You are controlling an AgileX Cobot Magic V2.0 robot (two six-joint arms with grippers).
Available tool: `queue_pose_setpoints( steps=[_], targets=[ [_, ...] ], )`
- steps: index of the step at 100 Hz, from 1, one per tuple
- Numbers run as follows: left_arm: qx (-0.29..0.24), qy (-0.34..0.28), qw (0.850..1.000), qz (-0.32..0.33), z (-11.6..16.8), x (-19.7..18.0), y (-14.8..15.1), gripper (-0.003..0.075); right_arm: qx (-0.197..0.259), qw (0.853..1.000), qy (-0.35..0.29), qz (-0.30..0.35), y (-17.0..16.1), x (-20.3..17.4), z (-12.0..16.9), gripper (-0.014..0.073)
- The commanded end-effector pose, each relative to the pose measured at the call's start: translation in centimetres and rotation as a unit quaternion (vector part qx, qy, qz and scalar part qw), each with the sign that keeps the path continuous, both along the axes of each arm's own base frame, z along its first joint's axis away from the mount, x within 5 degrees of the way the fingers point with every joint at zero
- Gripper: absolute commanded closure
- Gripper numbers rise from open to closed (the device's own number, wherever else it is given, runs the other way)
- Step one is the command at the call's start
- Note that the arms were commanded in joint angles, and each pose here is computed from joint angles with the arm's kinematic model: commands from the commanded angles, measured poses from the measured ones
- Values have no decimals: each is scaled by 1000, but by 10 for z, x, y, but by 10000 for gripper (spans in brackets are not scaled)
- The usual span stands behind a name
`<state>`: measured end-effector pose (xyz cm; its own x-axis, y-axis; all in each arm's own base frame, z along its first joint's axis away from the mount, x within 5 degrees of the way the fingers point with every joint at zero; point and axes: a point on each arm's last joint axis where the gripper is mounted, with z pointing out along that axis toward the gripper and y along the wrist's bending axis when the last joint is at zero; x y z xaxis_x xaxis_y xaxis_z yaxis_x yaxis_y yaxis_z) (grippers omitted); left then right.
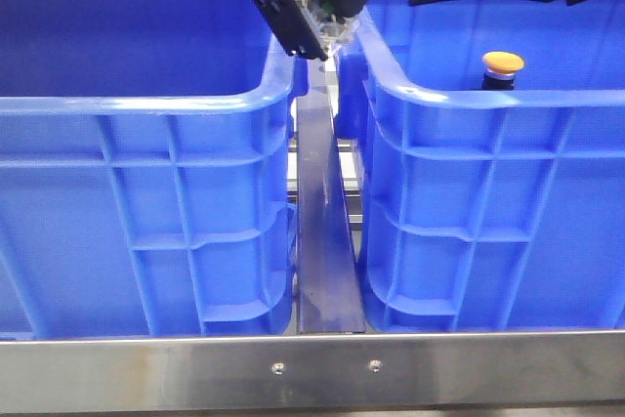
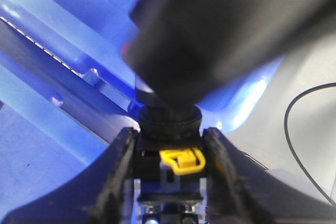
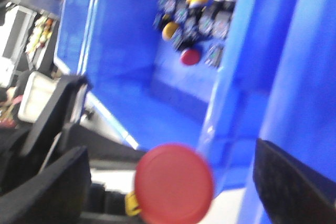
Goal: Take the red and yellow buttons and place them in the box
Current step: 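Grasp the red button cap with the right gripper from the left gripper, then carry the red button with the right gripper into the other bin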
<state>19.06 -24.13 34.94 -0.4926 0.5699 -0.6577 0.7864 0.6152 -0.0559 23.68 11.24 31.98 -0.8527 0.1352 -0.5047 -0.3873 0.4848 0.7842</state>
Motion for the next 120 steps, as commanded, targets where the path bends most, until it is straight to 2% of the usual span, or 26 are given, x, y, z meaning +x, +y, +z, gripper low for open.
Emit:
queue_pose_setpoints(
  steps=[1, 12, 29, 36, 48, 61, 68, 85, 98, 112, 120],
  targets=[
    [-54, -36, 998, -1, 25, -5, 2, 629, 41, 999, -18, 16, 2, -5, 20, -46],
    [-54, -36, 998, -1, 25, -5, 2, 629, 41, 999, -18, 16, 2, -5, 21, 17],
    [-56, -34, 998, -1, 25, -6, 2, 622, 42, 999, -17, 19, 2, -5, 21, 274],
    [-57, -33, 998, -1, 25, -6, 2, 601, 42, 999, -17, 20, 3, -6, 21, 327],
    [-57, -33, 998, 0, 25, -6, 2, 504, 42, 999, -17, 20, 3, -6, 21, 328],
    [-57, -33, 998, 0, 25, -6, 2, 303, 41, 999, -17, 19, 2, -5, 21, 328],
    [-57, -32, 998, 0, 25, -6, 2, 248, 40, 999, -20, 10, 1, -4, 21, 328],
    [-58, -33, 998, 0, 26, -6, 2, 247, 39, 998, -41, -21, -15, 5, 32, 328],
    [-58, -32, 998, 0, 26, -6, 2, 247, 16, 994, -93, -59, -40, 12, 44, 328],
    [-59, -31, 998, 0, 26, -6, 2, 247, -34, 981, -155, -107, -72, 15, 51, 328],
    [-59, -31, 998, 0, 26, -6, 2, 247, -85, 969, -189, -135, -89, 17, 50, 328]
  ],
)
